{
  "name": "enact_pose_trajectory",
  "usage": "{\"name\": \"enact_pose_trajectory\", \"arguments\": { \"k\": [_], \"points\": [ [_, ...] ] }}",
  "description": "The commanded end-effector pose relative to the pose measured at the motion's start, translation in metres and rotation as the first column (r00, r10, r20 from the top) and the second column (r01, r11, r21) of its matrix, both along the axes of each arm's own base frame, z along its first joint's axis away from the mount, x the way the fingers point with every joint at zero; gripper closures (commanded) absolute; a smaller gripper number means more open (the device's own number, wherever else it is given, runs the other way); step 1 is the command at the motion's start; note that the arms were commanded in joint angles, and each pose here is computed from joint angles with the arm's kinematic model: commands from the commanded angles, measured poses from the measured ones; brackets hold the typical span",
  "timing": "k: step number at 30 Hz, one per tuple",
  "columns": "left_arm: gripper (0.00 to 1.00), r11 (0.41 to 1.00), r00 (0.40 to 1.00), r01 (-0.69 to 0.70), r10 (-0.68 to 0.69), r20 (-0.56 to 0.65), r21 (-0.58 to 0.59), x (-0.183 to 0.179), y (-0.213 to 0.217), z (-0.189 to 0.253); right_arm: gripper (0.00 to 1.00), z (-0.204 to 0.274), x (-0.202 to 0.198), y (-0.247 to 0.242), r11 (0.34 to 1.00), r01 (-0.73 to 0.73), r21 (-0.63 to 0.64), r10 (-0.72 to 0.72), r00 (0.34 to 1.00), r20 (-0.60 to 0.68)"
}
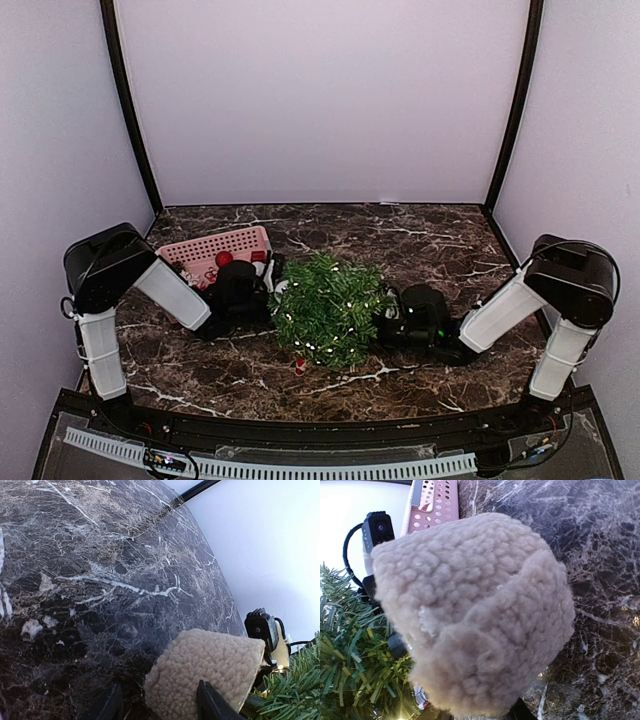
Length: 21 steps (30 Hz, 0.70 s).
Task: Decorate the small christmas tree
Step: Turn around the Christmas tree at the center of the board.
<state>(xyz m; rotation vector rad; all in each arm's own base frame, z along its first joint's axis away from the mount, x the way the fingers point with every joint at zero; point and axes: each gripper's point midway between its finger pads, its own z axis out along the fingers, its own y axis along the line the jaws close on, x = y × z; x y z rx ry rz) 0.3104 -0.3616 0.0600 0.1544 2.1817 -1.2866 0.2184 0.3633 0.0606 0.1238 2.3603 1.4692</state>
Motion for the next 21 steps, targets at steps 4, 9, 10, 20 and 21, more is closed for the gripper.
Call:
{"name": "enact_pose_trajectory", "arguments": {
  "k": [4, 9, 10, 20, 21],
  "points": [
    [0.47, 0.998, 0.999, 0.055, -0.055, -0.001, -0.008, -0.005, -0.011, 0.003, 0.72, 0.041, 0.010, 0.019, 0.987, 0.020, 0.157, -0.024, 1.000, 0.019],
    [0.48, 0.998, 0.998, 0.063, -0.063, -0.019, 0.003, -0.007, -0.011, 0.000, 0.76, 0.047, 0.011, 0.021, 0.980, 0.038, 0.196, -0.033, 0.999, -0.027],
    [0.48, 0.998, 0.998, 0.064, -0.064, -0.023, 0.005, -0.007, -0.011, -0.001, 0.76, 0.049, 0.011, 0.022, 0.978, 0.044, 0.206, -0.037, 0.999, -0.039],
    [0.48, 0.989, 0.996, 0.071, -0.064, -0.058, 0.129, -0.008, -0.004, -0.004, 0.76, 0.065, 0.019, 0.017, 0.952, 0.140, 0.273, -0.093, 0.980, -0.177],
    [0.48, 0.988, 0.997, 0.068, -0.060, -0.058, 0.140, -0.008, -0.003, -0.004, 0.76, 0.066, 0.020, 0.016, 0.950, 0.150, 0.276, -0.100, 0.977, -0.186]
  ]
}}
